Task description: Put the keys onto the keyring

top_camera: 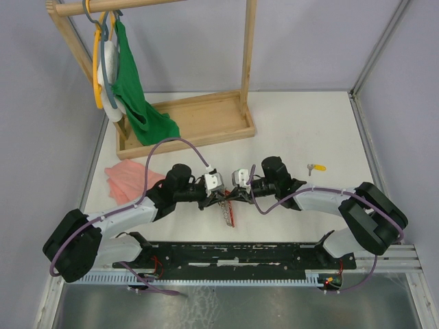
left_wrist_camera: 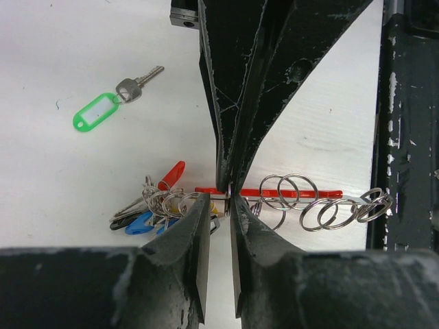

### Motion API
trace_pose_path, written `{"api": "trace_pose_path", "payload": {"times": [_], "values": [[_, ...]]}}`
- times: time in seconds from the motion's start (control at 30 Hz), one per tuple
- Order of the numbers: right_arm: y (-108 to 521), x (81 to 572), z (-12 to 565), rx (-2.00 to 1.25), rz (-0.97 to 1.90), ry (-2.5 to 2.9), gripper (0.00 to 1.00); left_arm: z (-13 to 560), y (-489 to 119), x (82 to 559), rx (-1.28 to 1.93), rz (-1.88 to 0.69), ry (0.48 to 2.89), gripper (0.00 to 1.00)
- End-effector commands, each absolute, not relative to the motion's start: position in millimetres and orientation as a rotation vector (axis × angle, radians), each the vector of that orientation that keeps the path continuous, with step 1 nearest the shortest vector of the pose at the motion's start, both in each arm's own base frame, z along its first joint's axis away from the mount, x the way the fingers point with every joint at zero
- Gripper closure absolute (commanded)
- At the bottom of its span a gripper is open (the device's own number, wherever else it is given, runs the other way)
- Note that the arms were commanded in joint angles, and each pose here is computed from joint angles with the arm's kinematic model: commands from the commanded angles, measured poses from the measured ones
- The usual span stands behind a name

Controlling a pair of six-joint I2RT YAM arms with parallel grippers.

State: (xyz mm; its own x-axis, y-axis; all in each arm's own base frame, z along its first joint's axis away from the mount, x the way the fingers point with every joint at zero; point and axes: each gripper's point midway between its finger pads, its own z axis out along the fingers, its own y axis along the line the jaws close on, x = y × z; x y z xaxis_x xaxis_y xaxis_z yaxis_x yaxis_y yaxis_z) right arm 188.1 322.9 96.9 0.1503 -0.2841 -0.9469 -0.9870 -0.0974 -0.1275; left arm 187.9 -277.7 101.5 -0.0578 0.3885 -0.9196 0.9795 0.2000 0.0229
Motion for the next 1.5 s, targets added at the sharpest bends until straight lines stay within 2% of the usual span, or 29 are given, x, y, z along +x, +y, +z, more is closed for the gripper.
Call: {"api": "trace_pose_path", "payload": {"times": [0.0, 0.3, 0.6, 0.7, 0.77, 0.8, 0.83, 0.93, 1.0, 1.17, 1.3, 1.47], "values": [[330, 191, 126, -1.504, 1.011, 1.149, 0.99, 112, -284, 196, 1.301, -0.823, 1.528, 0.74], [329, 191, 130, -1.484, 1.025, 1.135, 0.99, 108, -283, 195, 1.295, -0.827, 1.519, 0.73], [330, 190, 130, -1.483, 1.04, 1.142, 0.99, 109, -287, 193, 1.31, -0.85, 1.486, 0.97], [329, 192, 128, -1.474, 1.037, 1.171, 0.99, 111, -286, 194, 1.306, -0.84, 1.479, 0.97], [330, 197, 130, -1.433, 1.033, 1.225, 0.94, 110, -283, 196, 1.293, -0.818, 1.487, 0.97], [330, 200, 131, -1.409, 1.033, 1.254, 0.83, 111, -282, 197, 1.287, -0.806, 1.486, 0.97], [330, 203, 133, -1.377, 1.036, 1.286, 0.76, 111, -280, 198, 1.281, -0.793, 1.487, 0.97], [328, 214, 139, -1.258, 1.034, 1.413, 0.61, 111, -276, 202, 1.252, -0.758, 1.498, 0.97], [325, 222, 141, -1.181, 1.019, 1.519, 0.54, 112, -274, 205, 1.226, -0.744, 1.507, 0.97], [311, 233, 136, -1.016, 1.01, 1.875, 0.5, 112, -271, 211, 1.186, -0.721, 1.535, 0.97], [290, 244, 128, -0.865, 0.987, 2.108, 0.41, 108, -270, 212, 1.17, -0.722, 1.559, 0.97], [258, 262, 108, -0.762, 0.772, 2.28, 0.47, 106, -270, 211, 1.173, -0.727, 1.562, 0.97]]}}
